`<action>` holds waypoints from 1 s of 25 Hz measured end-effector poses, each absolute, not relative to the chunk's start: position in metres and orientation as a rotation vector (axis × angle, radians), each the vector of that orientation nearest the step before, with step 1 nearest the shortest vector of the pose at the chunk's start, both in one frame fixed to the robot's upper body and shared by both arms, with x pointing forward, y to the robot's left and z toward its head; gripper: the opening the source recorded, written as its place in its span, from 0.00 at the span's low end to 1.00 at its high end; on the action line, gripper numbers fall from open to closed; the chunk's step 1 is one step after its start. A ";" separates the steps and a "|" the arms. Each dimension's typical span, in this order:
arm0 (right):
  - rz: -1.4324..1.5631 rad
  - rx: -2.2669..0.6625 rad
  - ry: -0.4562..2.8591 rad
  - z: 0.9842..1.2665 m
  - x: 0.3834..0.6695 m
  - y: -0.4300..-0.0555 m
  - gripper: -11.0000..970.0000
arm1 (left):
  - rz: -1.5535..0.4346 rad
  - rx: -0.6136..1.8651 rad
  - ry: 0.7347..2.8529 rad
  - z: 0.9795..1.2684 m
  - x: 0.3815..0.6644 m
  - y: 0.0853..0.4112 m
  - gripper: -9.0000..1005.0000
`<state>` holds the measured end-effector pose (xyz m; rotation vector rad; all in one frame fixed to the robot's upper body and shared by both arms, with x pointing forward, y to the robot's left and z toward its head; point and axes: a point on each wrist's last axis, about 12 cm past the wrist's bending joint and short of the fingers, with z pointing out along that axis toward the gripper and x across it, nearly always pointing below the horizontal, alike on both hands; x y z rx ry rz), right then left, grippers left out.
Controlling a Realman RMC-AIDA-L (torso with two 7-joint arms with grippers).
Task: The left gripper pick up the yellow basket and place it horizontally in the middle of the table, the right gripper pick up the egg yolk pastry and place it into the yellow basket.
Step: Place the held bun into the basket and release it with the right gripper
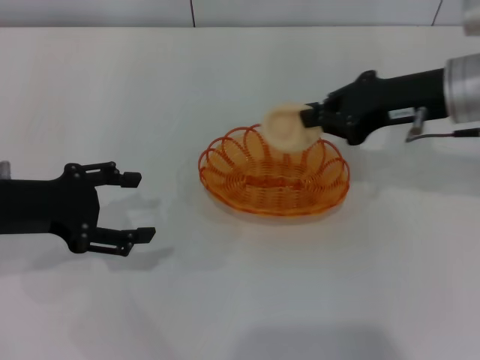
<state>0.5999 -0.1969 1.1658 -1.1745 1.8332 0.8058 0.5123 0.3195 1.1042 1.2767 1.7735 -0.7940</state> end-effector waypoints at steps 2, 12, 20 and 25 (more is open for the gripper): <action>0.826 -1.173 1.810 1.161 0.599 -0.190 0.04 | -0.791 1.272 1.778 1.103 0.511 0.321 0.89; 0.800 -1.193 1.800 1.142 0.601 -0.165 0.06 | -0.789 1.273 1.771 1.103 0.510 0.320 0.89; 0.778 -1.210 1.800 1.134 0.598 -0.157 0.20 | -0.789 1.273 1.767 1.103 0.511 0.319 0.89; 0.781 -1.216 1.802 1.133 0.596 -0.162 0.39 | -0.789 1.273 1.763 1.104 0.512 0.318 0.89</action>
